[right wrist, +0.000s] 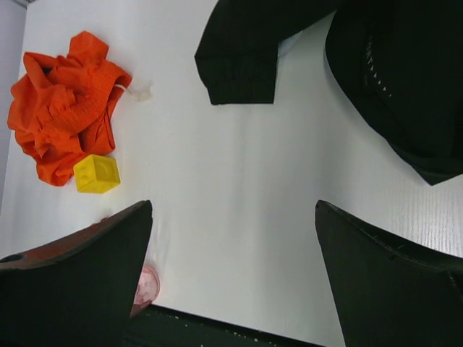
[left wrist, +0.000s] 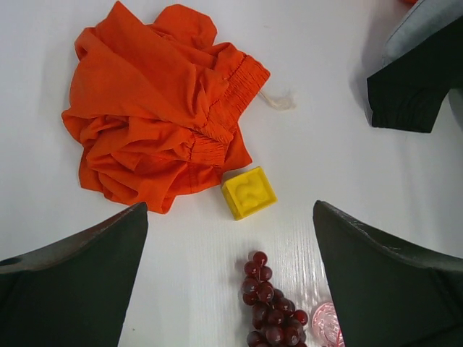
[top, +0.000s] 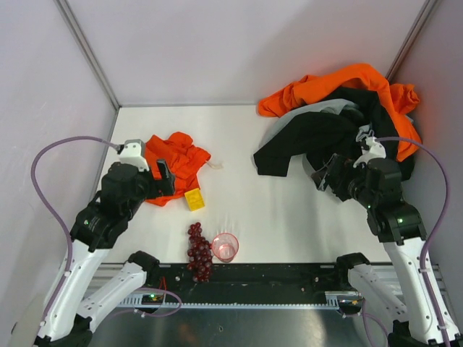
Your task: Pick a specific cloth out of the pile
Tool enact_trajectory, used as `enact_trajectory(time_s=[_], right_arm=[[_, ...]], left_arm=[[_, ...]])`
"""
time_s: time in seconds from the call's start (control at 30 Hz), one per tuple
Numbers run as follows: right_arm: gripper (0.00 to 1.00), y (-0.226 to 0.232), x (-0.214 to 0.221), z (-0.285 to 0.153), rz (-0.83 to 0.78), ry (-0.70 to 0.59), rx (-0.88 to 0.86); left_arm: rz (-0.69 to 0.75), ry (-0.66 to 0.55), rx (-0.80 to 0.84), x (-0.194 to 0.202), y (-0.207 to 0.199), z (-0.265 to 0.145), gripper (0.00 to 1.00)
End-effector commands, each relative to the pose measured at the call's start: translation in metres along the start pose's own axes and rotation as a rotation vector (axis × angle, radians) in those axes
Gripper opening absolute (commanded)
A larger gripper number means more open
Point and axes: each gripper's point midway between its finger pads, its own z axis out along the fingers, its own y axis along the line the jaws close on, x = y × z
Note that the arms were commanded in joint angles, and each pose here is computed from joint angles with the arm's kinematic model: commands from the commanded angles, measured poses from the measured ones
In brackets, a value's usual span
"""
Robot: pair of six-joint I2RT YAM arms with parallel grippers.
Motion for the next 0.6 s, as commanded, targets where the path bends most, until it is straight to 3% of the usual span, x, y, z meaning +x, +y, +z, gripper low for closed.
enact_trajectory(time_s=[0.0,0.4,0.57], right_arm=[[0.99,0.001,-0.023,-0.009,-0.024,-0.119,0.008],[0.99,0.004,-0.037,-0.017,-0.039,-0.194,-0.002],[0.99,0.004,-0.04,-0.014,-0.041,-0.225,-0.014]], left_arm=[[0.029,-0.053,-0.027,-0.012,0.007,-0.008,1.0],[-0.013,-0.145,-0.078,-0.031,0.015,-0.009,1.0],[0.009,-0.206,-0.003,-0.044,0.002,-0.009,1.0]])
